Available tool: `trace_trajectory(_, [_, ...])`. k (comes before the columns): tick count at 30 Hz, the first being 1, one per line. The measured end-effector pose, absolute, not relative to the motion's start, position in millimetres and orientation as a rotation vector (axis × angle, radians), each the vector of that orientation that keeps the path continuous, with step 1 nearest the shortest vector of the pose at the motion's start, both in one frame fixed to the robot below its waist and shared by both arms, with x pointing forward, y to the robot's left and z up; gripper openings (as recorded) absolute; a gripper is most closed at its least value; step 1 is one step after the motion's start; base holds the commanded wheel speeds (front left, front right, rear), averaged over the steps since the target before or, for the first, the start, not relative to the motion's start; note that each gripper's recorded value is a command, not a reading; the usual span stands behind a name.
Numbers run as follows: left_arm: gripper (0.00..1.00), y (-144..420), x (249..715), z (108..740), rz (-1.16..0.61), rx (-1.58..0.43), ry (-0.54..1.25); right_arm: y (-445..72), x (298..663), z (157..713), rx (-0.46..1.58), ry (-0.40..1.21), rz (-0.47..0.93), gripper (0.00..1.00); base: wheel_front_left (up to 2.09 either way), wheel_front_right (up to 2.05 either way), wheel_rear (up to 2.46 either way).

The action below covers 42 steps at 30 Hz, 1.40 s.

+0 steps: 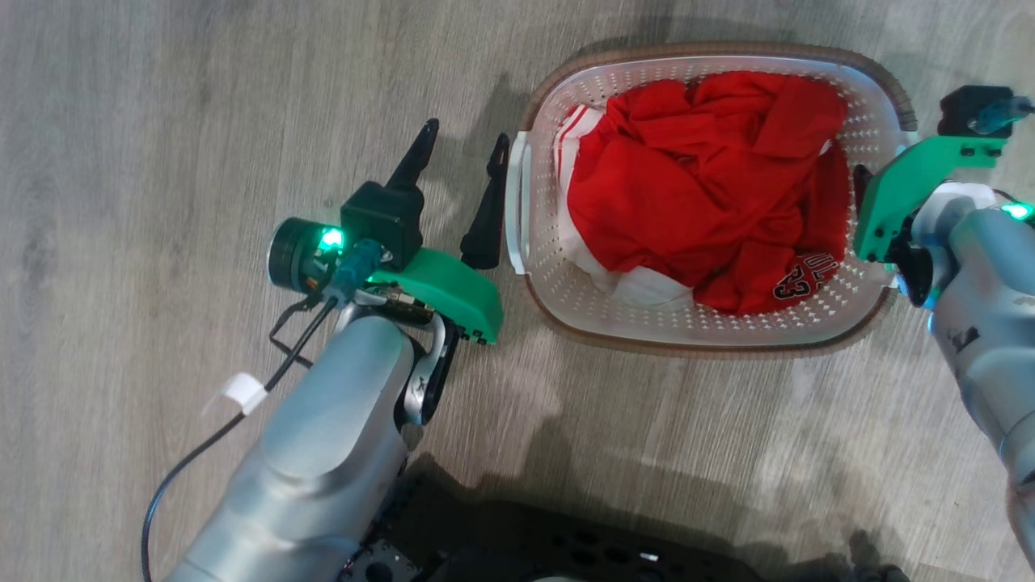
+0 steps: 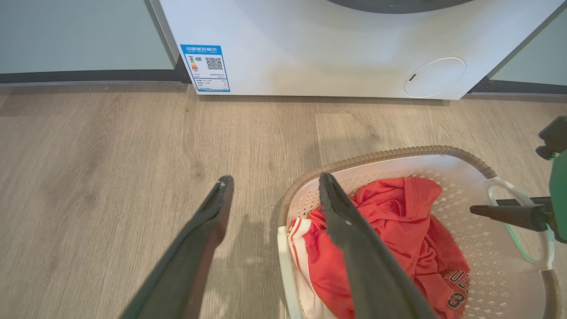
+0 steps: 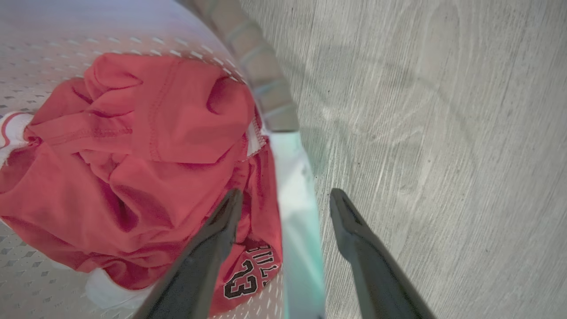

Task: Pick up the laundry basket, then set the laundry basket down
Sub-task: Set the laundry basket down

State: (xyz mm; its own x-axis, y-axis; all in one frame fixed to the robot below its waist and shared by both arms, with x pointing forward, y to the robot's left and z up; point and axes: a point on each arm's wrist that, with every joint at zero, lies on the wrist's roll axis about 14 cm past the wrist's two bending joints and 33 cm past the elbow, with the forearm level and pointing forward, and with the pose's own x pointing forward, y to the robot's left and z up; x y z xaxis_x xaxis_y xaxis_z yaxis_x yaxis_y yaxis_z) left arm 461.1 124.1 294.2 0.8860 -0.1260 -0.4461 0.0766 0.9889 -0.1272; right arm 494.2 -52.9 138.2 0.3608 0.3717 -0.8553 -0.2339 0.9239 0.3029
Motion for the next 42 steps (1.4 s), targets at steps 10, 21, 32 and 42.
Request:
trace_trajectory(10, [1.0, 125, 465, 292, -0.102, -0.105, 0.47, -49, 488, 129, 0.159, 1.183, 0.39, 0.46, 0.0, 0.0, 0.0])
trace_trajectory(21, [1.0, 124, 464, 289, -0.102, -0.113, 0.478, -46, 489, 128, 0.187, 1.191, 0.39, 0.0, 0.0, 0.0, 0.0])
trace_trajectory(32, [1.0, 119, 465, 291, -0.115, -0.117, 0.471, -46, 484, 130, 0.231, 1.207, 0.362, 0.0, 0.0, 0.0, 0.0])
trace_trajectory(42, [1.0, 116, 466, 298, -0.124, -0.117, 0.458, -43, 469, 134, 0.285, 1.235, 0.335, 0.0, 0.0, 0.0, 0.0])
